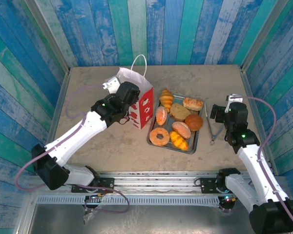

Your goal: Place the fake bread into the paper bag

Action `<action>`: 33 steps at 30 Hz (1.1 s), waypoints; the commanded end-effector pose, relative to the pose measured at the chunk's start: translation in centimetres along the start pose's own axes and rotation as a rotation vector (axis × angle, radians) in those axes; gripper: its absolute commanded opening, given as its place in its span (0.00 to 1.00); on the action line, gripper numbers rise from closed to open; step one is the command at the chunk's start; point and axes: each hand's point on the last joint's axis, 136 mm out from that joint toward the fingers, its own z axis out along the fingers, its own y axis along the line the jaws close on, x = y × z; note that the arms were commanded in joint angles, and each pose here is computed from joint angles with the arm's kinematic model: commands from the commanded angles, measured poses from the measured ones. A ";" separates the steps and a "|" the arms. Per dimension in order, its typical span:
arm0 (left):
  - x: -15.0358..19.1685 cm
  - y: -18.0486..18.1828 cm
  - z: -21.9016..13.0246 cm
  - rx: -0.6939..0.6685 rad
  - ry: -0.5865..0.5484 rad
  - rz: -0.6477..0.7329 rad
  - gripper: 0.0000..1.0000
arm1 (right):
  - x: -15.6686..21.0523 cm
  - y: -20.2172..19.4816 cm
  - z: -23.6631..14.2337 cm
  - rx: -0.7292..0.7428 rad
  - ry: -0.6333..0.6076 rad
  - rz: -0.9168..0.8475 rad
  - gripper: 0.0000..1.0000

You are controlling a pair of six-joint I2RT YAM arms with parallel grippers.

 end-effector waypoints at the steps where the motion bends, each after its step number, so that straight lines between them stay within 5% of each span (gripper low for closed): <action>1: -0.6 -0.7 0.5 -0.012 -0.031 0.036 0.64 | -0.4 -0.1 0.0 0.004 -0.017 0.001 1.00; 14: 0.1 -0.8 1.7 0.010 0.009 0.062 0.42 | -0.7 -0.2 -0.3 0.007 -0.028 -0.004 1.00; 25: -1.5 0.5 0.8 0.006 -0.006 0.088 0.08 | -0.7 -0.3 -0.4 0.010 -0.030 -0.007 1.00; 33: -4.1 0.5 -1.1 0.082 -0.003 0.140 0.00 | -1.6 0.0 -1.0 -0.009 -0.035 -0.004 1.00</action>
